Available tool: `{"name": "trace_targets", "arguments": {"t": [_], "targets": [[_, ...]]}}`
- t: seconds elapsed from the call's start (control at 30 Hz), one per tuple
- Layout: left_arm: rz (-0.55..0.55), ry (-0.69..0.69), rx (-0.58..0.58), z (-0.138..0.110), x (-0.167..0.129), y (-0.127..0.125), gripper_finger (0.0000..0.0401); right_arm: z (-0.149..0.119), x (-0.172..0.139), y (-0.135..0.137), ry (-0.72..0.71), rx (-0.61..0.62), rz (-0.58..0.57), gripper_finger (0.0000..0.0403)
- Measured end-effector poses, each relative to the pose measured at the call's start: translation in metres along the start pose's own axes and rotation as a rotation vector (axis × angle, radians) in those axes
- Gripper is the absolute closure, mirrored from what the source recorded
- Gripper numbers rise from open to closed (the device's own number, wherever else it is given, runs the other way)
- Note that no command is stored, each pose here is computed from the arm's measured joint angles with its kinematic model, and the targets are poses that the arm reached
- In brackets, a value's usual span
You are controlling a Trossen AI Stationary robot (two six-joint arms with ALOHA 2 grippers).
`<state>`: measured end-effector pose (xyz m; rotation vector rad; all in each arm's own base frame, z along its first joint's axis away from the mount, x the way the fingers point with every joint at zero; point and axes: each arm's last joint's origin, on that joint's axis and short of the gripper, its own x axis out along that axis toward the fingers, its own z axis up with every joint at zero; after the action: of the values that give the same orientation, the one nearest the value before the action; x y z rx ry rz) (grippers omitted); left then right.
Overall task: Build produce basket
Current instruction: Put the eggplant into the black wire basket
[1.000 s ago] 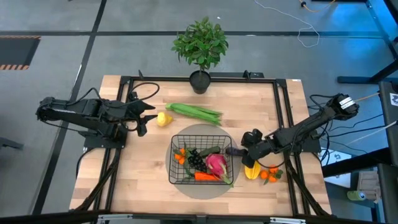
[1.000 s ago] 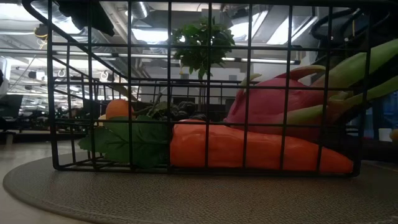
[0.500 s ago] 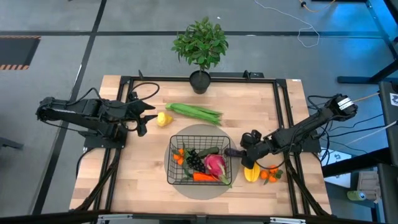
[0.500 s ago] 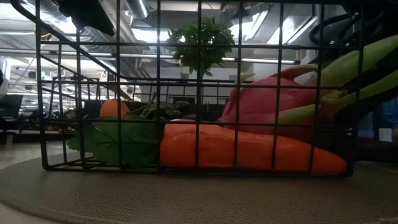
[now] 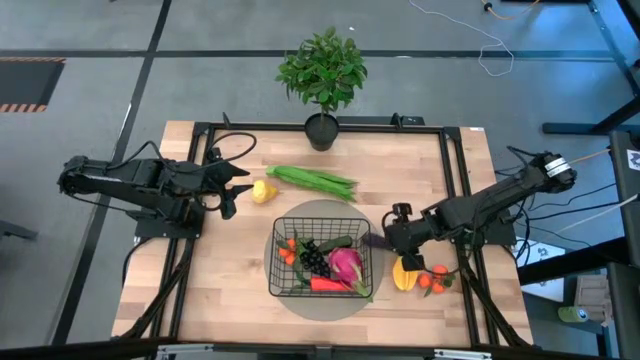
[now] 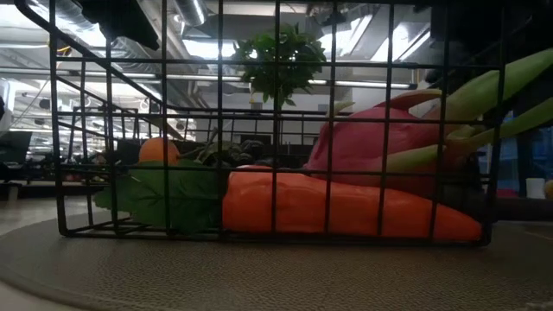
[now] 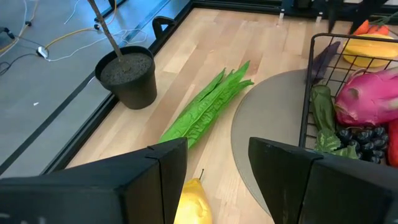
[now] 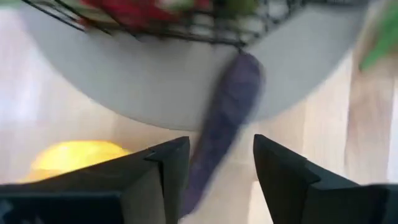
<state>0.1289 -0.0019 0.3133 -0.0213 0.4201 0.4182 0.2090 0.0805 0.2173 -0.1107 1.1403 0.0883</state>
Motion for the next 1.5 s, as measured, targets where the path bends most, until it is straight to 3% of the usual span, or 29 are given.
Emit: {"name": "trace_targets", "arguments": {"t": [0.1,0.37,0.47,0.63,0.83,1.0,1.13,1.33,1.5], "targets": [[0.0,0.0,0.0,0.0,0.0,0.0,0.0241,0.017,-0.015,0.003,-0.071,-0.006,0.048,0.0235],[0.0,0.0,-0.002,0.0,0.0,0.0,0.0241,0.05,-0.042,0.005,-0.285,0.132,0.08,0.0235],[0.0,0.0,-0.004,0.0,0.0,0.0,0.0241,0.045,-0.039,0.003,-0.246,0.14,0.016,0.0235],[0.0,0.001,-0.003,0.0,0.0,0.0,0.0241,0.028,-0.026,0.001,-0.123,0.259,-0.02,0.0235],[0.001,0.003,-0.002,0.0,0.0,0.0,0.0241,-0.005,0.012,-0.001,-0.025,0.321,-0.059,0.0235],[0.001,0.002,-0.003,0.0,0.0,0.0,0.0241,-0.026,0.038,-0.001,-0.037,0.337,-0.01,0.0235],[0.0,0.002,-0.002,0.0,0.0,0.0,0.0241,-0.035,0.045,-0.003,-0.04,0.407,-0.058,0.0235],[0.015,0.0,0.005,0.0,0.0,0.0,0.0241,-0.032,0.047,-0.001,-0.091,0.42,-0.009,0.0235],[0.068,-0.01,0.006,0.0,0.0,0.002,0.0241,-0.033,0.058,-0.001,-0.058,0.441,-0.045,0.0235]]}}
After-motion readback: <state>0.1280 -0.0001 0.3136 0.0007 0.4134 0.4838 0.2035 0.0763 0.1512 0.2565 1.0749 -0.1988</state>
